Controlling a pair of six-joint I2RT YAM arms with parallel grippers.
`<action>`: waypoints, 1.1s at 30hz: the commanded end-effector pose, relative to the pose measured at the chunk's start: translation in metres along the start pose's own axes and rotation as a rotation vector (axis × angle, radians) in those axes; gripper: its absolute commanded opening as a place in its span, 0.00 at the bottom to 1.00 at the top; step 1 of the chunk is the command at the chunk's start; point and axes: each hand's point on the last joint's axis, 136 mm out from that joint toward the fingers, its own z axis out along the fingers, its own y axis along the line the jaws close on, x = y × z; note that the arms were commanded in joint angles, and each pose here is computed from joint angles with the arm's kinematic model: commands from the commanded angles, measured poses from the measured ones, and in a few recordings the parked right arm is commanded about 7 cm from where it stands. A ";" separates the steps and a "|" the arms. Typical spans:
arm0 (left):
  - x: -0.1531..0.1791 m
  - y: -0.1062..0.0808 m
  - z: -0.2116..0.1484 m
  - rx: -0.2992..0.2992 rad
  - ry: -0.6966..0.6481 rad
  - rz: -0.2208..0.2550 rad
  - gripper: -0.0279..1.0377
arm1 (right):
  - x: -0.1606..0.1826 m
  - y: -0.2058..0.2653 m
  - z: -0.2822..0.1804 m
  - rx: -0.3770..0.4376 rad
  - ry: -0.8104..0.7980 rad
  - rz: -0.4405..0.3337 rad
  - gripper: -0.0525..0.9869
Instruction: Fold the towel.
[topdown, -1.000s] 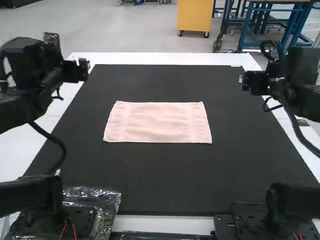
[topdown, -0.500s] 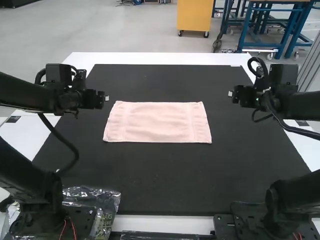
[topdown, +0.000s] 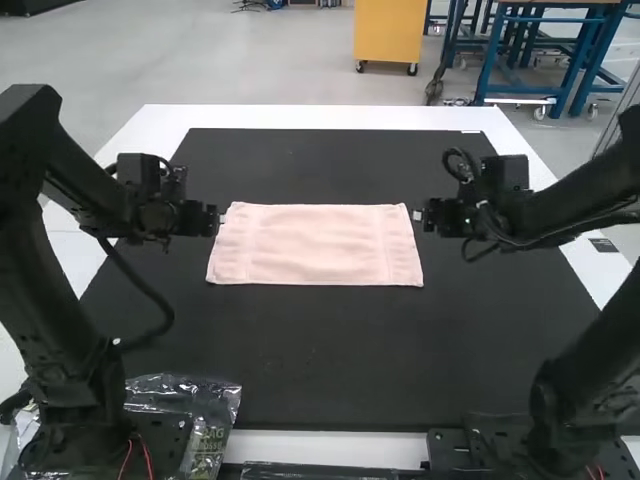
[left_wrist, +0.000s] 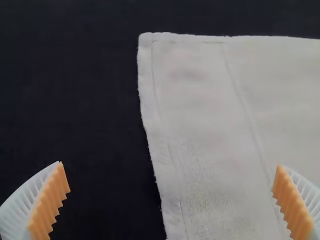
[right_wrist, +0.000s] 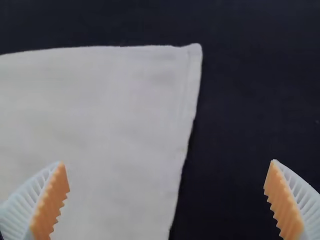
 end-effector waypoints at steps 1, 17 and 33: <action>-0.013 0.005 0.011 0.003 -0.027 0.034 0.93 | -0.014 0.009 0.018 -0.006 -0.023 -0.016 0.91; -0.007 0.021 0.063 0.001 -0.003 0.081 0.92 | 0.006 0.006 0.098 -0.020 0.028 -0.036 0.91; 0.005 0.030 0.098 0.002 0.032 0.094 0.92 | 0.018 -0.007 0.135 -0.007 0.053 -0.065 0.91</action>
